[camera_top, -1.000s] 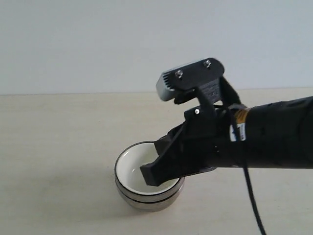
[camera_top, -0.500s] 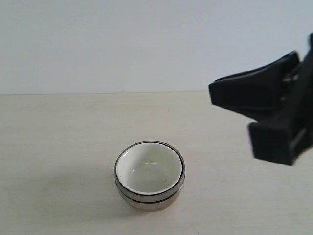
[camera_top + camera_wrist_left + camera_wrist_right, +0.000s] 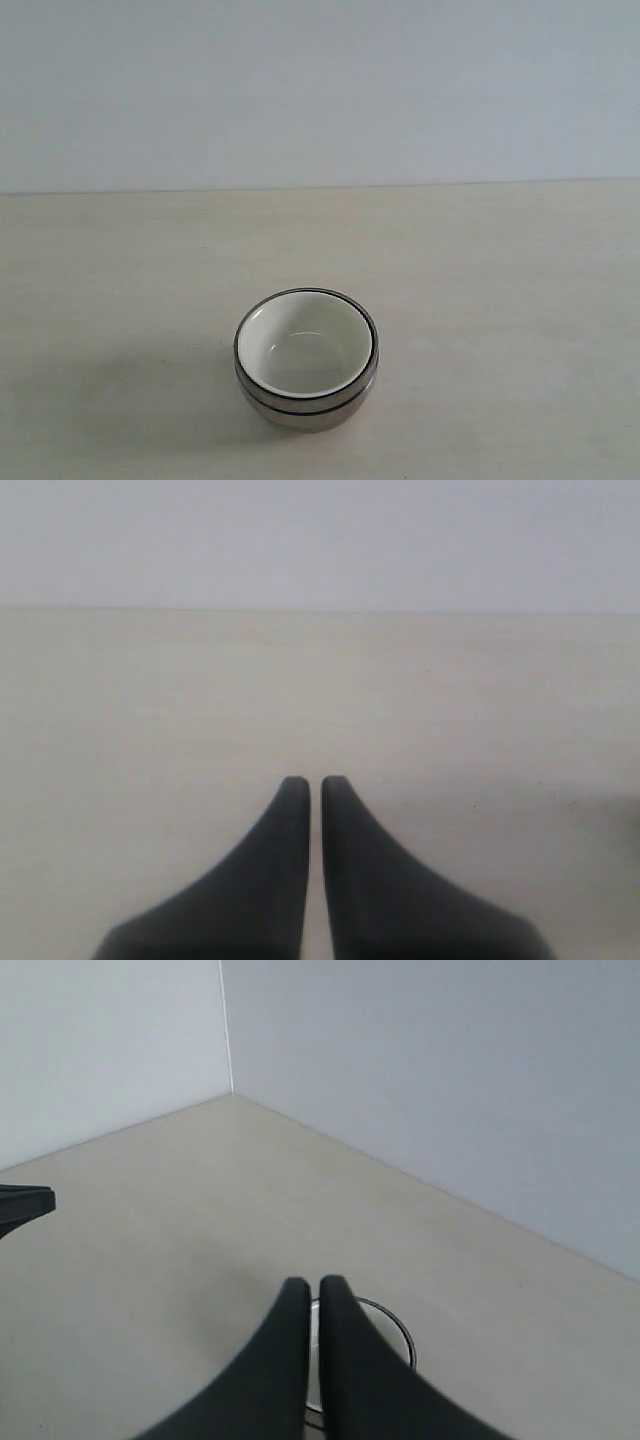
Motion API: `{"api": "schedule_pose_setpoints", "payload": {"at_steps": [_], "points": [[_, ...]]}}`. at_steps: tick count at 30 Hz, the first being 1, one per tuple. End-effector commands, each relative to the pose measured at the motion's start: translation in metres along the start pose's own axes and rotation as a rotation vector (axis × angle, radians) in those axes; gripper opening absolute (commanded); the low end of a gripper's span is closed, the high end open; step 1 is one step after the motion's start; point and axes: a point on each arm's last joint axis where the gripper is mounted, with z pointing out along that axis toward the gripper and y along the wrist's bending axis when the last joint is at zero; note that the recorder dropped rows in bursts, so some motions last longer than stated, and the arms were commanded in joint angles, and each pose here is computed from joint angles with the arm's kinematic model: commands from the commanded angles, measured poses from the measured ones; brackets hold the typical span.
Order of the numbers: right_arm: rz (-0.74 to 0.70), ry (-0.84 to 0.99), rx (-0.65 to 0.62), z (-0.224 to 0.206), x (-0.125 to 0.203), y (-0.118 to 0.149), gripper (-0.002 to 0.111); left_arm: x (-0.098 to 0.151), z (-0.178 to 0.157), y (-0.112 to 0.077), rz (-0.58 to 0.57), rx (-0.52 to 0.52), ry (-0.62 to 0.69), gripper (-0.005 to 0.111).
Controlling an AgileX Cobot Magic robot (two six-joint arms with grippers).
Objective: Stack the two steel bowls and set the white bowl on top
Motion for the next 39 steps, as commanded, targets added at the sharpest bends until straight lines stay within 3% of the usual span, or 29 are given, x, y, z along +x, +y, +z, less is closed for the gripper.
{"api": "schedule_pose_setpoints", "payload": {"at_steps": [1,17,22,28,36,39], "points": [[-0.010,-0.066,0.019,-0.025,0.000,-0.002,0.000,0.000,0.000,0.000,-0.004,0.005,-0.007,0.004],[0.015,-0.407,0.240,-0.127,0.019,-0.021,0.000,0.000,0.000,0.000,-0.004,0.005,-0.007,0.004],[0.008,-0.370,0.367,-0.134,0.024,-0.019,0.000,0.000,0.000,0.000,-0.004,0.005,-0.007,0.004],[-0.035,-0.403,0.555,-0.131,0.021,0.004,0.000,0.000,0.000,0.000,-0.004,0.005,-0.007,0.004],[-0.076,-0.566,0.541,-0.115,0.003,0.045,0.000,0.000,0.000,0.000,-0.004,0.005,-0.007,0.004],[-0.100,-0.581,0.597,-0.109,0.000,0.051,0.000,0.000,0.000,0.000,-0.004,0.005,-0.007,0.004]]}}
